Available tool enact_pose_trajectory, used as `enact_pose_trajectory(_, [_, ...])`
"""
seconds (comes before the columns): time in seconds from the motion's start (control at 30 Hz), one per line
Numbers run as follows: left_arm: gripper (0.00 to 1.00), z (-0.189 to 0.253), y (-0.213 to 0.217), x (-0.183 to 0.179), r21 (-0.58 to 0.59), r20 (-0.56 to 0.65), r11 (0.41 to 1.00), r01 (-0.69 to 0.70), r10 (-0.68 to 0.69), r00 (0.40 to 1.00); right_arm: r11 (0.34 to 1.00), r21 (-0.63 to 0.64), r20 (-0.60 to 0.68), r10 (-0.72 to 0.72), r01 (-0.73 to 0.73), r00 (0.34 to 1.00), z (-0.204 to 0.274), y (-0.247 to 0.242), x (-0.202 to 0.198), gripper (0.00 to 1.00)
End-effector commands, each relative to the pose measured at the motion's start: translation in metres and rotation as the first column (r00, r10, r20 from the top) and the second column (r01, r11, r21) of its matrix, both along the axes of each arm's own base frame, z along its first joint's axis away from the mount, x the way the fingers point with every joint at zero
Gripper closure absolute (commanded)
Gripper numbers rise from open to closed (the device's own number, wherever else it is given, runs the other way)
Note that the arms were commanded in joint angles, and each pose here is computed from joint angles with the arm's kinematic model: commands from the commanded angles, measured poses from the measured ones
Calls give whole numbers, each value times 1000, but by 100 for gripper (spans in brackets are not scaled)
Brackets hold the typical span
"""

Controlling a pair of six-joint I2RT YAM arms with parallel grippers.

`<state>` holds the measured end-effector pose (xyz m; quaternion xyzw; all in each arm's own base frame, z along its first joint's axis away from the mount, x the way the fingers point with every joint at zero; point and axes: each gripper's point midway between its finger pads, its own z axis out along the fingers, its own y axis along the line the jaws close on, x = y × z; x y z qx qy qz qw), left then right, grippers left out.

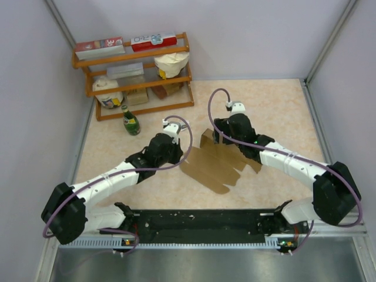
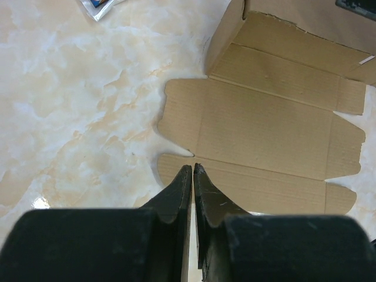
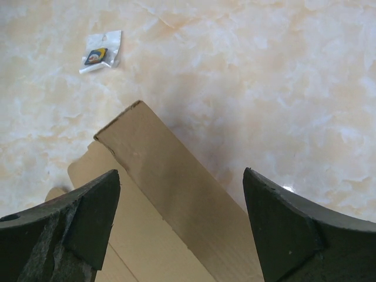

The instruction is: Fold the paper box

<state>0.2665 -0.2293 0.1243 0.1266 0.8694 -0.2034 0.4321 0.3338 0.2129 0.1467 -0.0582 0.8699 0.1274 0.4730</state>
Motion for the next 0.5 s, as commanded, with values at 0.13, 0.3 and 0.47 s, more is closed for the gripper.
enact_pose_trajectory(0.13, [94,17,-3,5,-12,37,1000,12,-11,999,995,18,70,94,-95,993,34,25,23,16])
enact_pose_trajectory(0.3, [95,15,-1,2,5,24,1000,16,-16,1000,987,26,126,153,-157,980,45,30,18,16])
enact_pose_trajectory(0.47, [98,14,2,0,25,18,999,20,-20,1000,993,3,172,118,-120,978,60,15,15,16])
